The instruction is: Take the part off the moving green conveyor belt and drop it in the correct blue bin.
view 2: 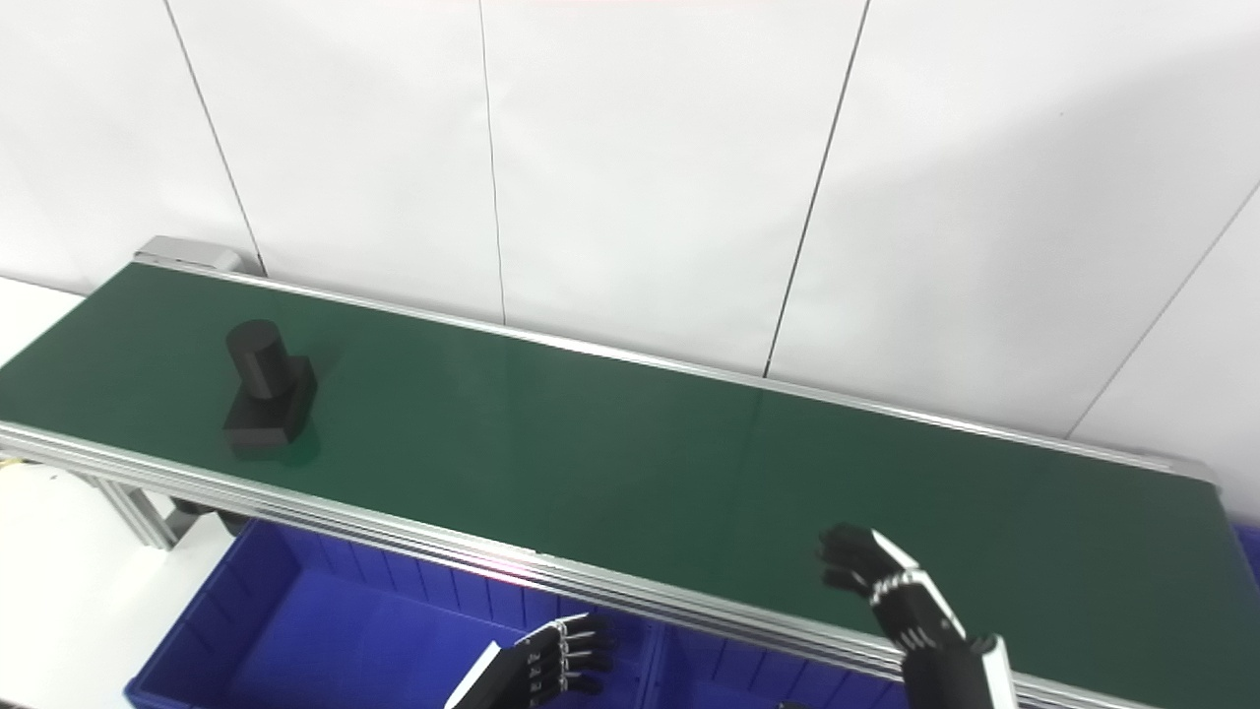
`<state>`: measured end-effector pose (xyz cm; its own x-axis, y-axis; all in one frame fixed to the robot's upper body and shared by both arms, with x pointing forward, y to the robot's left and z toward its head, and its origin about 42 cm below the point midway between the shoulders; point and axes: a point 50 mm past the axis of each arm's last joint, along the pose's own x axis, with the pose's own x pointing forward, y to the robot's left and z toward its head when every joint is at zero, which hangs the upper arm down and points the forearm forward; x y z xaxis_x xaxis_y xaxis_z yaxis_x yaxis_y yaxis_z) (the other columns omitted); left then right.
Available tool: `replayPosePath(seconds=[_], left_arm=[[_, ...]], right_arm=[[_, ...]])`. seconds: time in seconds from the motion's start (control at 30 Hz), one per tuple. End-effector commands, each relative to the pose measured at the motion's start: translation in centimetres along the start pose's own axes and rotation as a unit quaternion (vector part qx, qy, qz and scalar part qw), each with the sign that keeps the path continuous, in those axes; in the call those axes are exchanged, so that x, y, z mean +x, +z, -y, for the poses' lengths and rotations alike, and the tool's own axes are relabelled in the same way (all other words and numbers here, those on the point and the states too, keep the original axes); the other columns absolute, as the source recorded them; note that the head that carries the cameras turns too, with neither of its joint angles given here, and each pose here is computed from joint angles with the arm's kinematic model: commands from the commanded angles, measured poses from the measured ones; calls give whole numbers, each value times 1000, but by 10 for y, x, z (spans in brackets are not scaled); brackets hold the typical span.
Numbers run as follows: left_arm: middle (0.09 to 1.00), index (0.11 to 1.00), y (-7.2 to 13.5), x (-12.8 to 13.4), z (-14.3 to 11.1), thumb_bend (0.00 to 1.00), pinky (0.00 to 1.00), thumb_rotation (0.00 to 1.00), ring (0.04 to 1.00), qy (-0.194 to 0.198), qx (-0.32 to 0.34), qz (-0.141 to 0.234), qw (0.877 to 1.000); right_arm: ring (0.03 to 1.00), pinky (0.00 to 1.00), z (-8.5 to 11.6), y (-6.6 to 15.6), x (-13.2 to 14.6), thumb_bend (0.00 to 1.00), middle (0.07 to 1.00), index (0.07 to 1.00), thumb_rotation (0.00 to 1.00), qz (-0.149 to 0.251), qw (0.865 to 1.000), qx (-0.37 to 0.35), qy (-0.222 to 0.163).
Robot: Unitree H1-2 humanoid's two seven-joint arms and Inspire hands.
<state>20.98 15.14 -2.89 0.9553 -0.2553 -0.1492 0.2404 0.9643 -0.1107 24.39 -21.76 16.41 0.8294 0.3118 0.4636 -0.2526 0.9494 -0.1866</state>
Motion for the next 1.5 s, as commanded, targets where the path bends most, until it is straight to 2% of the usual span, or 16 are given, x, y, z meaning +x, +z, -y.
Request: replayPosePath(seconds=[0.0, 0.2, 0.5, 0.67, 0.8, 1.1, 1.3, 1.47], left_arm=[[781, 809, 11, 12, 6, 895, 682, 68, 743, -5, 6, 35, 999], [781, 809, 10, 16, 5, 888, 679, 49, 742, -6, 5, 32, 999], [776, 803, 9, 19, 1, 888, 673, 46, 735, -8, 6, 28, 1000], [779, 802, 8, 20, 0, 913, 680, 80, 735, -6, 2, 26, 1000], [780, 802, 9, 21, -1, 899, 680, 47, 738, -6, 1, 27, 1000], [787, 807, 8, 22, -1, 876, 687, 0, 744, -10, -2, 26, 1000], [783, 805, 8, 23, -1, 889, 687, 15, 741, -10, 2, 25, 1000], [781, 805, 8, 24, -1, 900, 685, 36, 740, -9, 3, 24, 1000]], right_arm=[[784, 730, 5, 15, 24, 838, 798, 807, 374, 37, 999, -13, 10], [795, 741, 7, 17, 56, 820, 800, 810, 415, 53, 998, -27, 27], [807, 736, -2, 14, 91, 783, 815, 828, 418, 40, 996, -63, 53], [820, 759, -6, 7, 112, 763, 821, 836, 373, 31, 994, -77, 76], [817, 757, -10, -2, 126, 760, 822, 836, 367, 18, 992, -85, 90], [813, 775, -14, -20, 141, 780, 814, 828, 358, 0, 993, -82, 91], [813, 778, -15, -28, 147, 790, 814, 829, 363, -9, 993, -84, 82], [826, 788, -20, -33, 155, 788, 825, 837, 360, -8, 992, -84, 91]])
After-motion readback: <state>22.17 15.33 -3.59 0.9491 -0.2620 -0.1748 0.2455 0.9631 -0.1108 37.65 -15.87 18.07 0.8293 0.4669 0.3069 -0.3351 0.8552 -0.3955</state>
